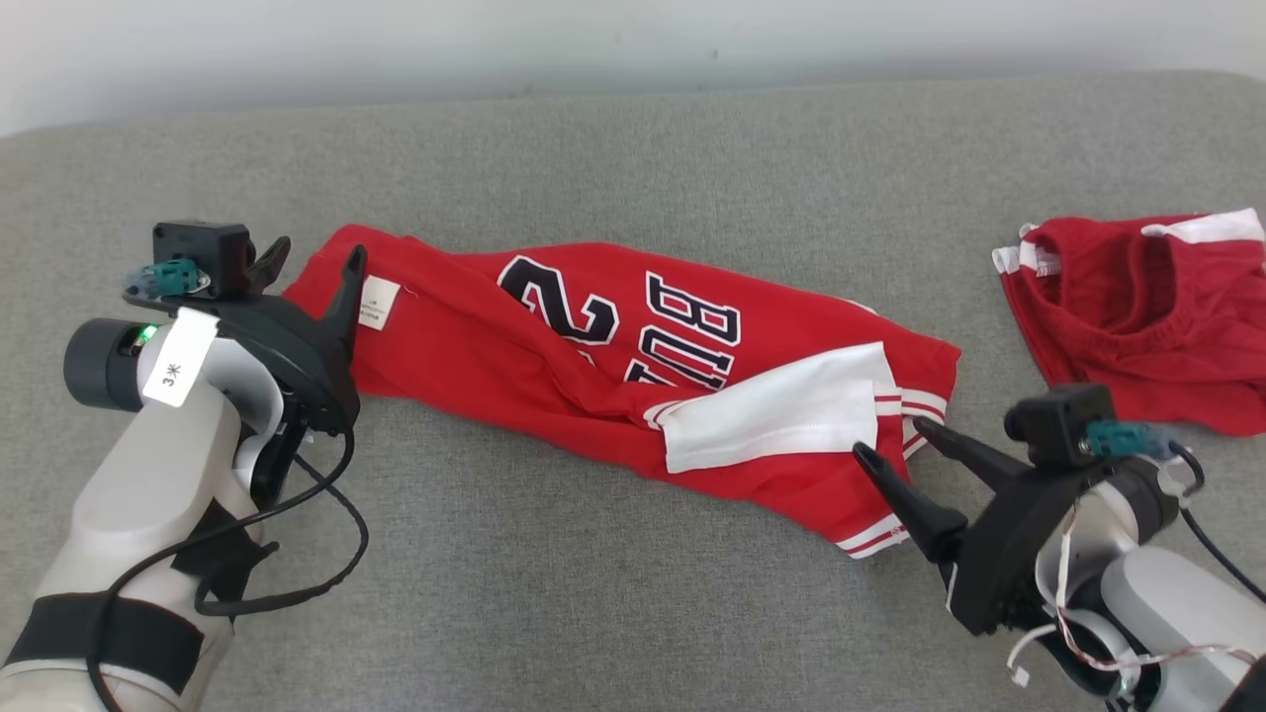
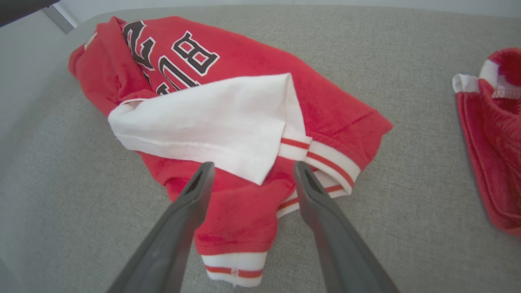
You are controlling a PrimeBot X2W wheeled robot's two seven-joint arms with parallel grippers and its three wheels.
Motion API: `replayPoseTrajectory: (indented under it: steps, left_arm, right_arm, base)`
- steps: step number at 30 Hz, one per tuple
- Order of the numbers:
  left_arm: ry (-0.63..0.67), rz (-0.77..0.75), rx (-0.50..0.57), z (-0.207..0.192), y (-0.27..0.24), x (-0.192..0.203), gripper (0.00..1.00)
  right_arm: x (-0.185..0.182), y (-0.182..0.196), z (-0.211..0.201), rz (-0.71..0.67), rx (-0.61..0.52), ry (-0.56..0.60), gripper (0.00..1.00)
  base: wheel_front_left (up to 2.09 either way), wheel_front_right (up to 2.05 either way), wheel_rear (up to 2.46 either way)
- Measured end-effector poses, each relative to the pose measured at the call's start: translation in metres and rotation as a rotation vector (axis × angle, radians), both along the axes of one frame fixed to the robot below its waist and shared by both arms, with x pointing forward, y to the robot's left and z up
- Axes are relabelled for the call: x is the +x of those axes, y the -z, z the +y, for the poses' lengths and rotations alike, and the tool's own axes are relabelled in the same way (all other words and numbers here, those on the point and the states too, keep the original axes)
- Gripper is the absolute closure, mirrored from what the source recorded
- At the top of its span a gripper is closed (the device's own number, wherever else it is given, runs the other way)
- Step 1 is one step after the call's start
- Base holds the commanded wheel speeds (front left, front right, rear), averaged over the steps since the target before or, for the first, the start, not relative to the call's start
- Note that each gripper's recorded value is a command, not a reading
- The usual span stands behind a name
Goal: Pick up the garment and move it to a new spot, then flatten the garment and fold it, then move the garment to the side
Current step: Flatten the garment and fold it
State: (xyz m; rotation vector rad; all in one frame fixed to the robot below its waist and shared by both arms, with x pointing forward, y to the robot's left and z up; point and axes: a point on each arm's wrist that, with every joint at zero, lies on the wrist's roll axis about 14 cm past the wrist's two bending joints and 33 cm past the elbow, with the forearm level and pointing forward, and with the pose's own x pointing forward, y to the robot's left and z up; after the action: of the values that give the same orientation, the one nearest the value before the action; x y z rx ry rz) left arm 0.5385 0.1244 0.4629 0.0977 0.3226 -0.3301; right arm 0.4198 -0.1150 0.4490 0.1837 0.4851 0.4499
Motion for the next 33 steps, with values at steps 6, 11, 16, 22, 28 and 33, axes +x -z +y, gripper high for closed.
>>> replayPoseTrajectory:
  steps: [6, 11, 16, 22, 28, 33]
  left_arm:
    - [0.014, 0.062, 0.038, 0.000, 0.025, 0.001, 0.00]
    - [0.023, 0.092, 0.060, 0.001, 0.039, 0.003, 0.00]
    - [0.037, 0.094, 0.081, -0.003, 0.041, 0.014, 0.00]
    - [0.030, 0.145, 0.093, -0.002, 0.059, 0.019, 0.00]
    - [0.009, 0.156, 0.117, 0.006, 0.064, 0.035, 0.00]
    - [-0.006, 0.184, 0.117, 0.009, 0.073, 0.033, 1.00]
  right_arm:
    - [0.014, 0.004, 0.004, 0.006, -0.015, 0.000, 0.00]
    - [0.018, 0.010, 0.004, 0.019, -0.020, 0.008, 0.00]
    - [0.015, 0.026, 0.001, 0.067, -0.039, 0.018, 0.00]
    - [0.020, 0.032, 0.002, 0.079, -0.035, 0.025, 0.00]
    - [0.022, 0.041, 0.004, 0.102, -0.034, 0.026, 0.68]
    - [0.027, 0.041, 0.014, 0.097, -0.016, 0.013, 1.00]
  base:
    - [0.00, 0.00, 0.00]
    - [0.00, 0.00, 0.00]
    - [0.00, 0.00, 0.00]
    - [0.00, 0.00, 0.00]
    - [0.00, 0.00, 0.00]
    - [0.00, 0.00, 0.00]
